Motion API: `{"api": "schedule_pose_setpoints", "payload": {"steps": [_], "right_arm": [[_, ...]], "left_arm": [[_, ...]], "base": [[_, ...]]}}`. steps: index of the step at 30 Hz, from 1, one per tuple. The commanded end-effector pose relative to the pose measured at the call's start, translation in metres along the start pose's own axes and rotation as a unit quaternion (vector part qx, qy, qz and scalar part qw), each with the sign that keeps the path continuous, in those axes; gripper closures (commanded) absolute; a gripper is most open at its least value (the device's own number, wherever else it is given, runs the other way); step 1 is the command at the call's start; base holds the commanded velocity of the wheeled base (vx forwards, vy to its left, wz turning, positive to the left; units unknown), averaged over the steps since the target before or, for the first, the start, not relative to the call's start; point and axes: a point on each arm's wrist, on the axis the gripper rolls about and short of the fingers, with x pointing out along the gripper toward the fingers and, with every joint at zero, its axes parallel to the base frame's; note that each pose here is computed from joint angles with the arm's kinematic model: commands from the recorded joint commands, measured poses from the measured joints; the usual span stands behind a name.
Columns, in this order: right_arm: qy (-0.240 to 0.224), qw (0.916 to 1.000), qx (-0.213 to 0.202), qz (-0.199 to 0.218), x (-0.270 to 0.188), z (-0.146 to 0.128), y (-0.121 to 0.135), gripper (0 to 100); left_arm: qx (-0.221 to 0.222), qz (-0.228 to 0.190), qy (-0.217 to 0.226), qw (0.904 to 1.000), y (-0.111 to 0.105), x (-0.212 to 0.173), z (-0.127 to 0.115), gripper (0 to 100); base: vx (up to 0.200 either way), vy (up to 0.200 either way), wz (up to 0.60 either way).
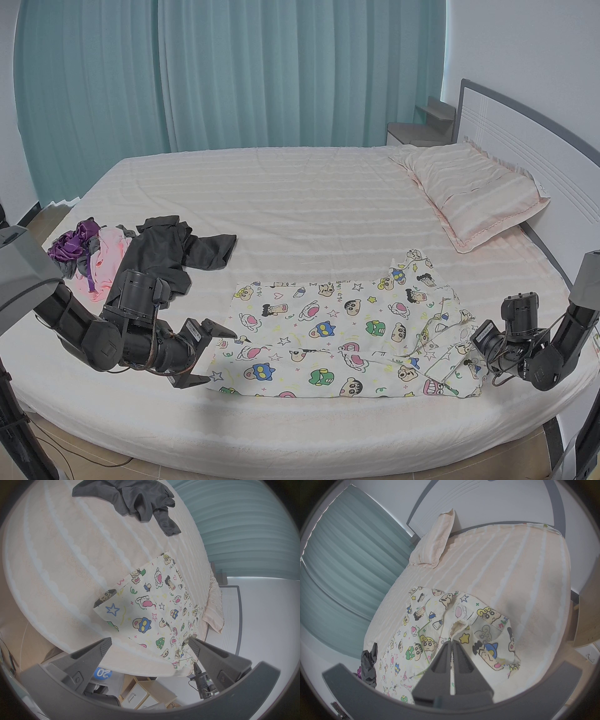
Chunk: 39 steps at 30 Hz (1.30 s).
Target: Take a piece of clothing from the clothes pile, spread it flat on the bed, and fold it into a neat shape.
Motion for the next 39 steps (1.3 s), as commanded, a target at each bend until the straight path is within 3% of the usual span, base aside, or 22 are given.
{"api": "schedule_pose_setpoints", "payload": {"steps": [1,10,22,28,35,36,39], "right_arm": [[-0.009,0.9996,-0.014,0.023,-0.027,0.006,0.008,100],[0.019,0.9984,-0.046,0.027,-0.056,0.000,0.017,100],[0.021,0.9970,-0.074,0.007,-0.071,-0.016,0.008,100],[0.049,0.9928,-0.109,-0.001,-0.082,-0.035,-0.003,100],[0.066,0.9908,-0.117,-0.017,-0.078,-0.043,-0.009,100],[0.067,0.9904,-0.120,-0.018,-0.080,-0.043,-0.011,0],[0.070,0.9892,-0.128,-0.015,-0.087,-0.046,-0.015,0]], "left_arm": [[0.000,0.002,0.001,1.0000,0.001,0.001,-0.001,0],[0.000,0.002,0.000,1.0000,0.001,0.001,0.000,0],[0.000,0.003,0.000,1.0000,0.001,0.001,0.000,0],[0.000,0.003,0.000,1.0000,0.001,0.001,0.000,0],[0.000,0.005,0.001,1.0000,0.002,0.002,-0.001,0],[0.001,0.005,0.001,1.0000,0.002,0.001,-0.001,0],[0.000,0.006,0.001,1.0000,0.003,0.002,-0.001,0]], "base": [[0.000,0.000,0.00],[0.000,0.000,0.00],[0.000,0.000,0.00],[0.000,0.000,0.00],[0.000,0.000,0.00],[0.000,0.000,0.00],[0.000,0.000,0.00]]}}
